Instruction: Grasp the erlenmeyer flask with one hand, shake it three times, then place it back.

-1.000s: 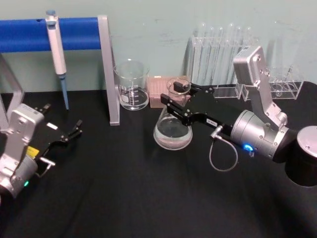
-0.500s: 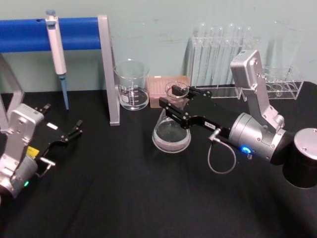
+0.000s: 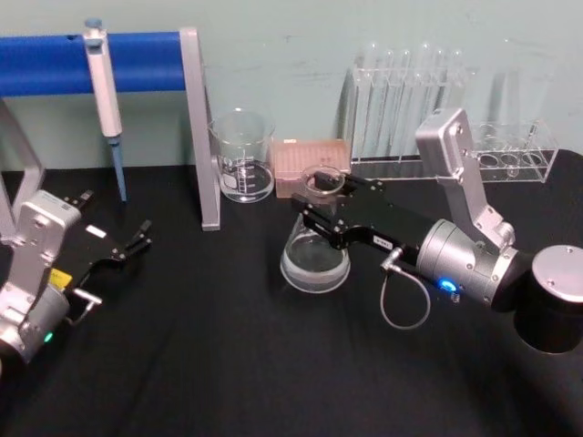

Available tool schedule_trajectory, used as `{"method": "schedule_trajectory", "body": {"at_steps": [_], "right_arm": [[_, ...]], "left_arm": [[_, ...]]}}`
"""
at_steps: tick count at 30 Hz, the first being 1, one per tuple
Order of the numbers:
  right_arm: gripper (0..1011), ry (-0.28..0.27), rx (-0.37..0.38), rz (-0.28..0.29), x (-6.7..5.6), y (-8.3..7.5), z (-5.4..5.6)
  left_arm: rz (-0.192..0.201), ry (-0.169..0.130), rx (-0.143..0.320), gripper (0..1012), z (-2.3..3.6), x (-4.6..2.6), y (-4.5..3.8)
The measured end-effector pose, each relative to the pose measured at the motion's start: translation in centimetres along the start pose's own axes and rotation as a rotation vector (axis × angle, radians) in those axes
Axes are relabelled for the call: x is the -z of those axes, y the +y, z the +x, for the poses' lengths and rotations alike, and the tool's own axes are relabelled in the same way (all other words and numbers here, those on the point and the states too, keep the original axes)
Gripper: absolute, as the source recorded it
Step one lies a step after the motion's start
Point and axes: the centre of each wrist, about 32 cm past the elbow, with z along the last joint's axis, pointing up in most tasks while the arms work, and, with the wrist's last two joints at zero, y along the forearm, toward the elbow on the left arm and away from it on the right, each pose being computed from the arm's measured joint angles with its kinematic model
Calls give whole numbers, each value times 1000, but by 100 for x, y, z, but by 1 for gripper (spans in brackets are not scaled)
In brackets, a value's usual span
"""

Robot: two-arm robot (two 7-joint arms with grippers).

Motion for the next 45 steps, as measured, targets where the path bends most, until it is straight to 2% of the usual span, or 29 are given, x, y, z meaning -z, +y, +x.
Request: {"method": "schedule_trajectory", "body": {"at_steps": [20, 45], "right_arm": [[451, 11, -6, -41, 204, 23, -5], [451, 30, 0, -67, 306, 46, -9]], "left_arm": [[0, 0, 0, 1001, 0, 0, 0], [0, 0, 0, 1001, 0, 0, 0]]}}
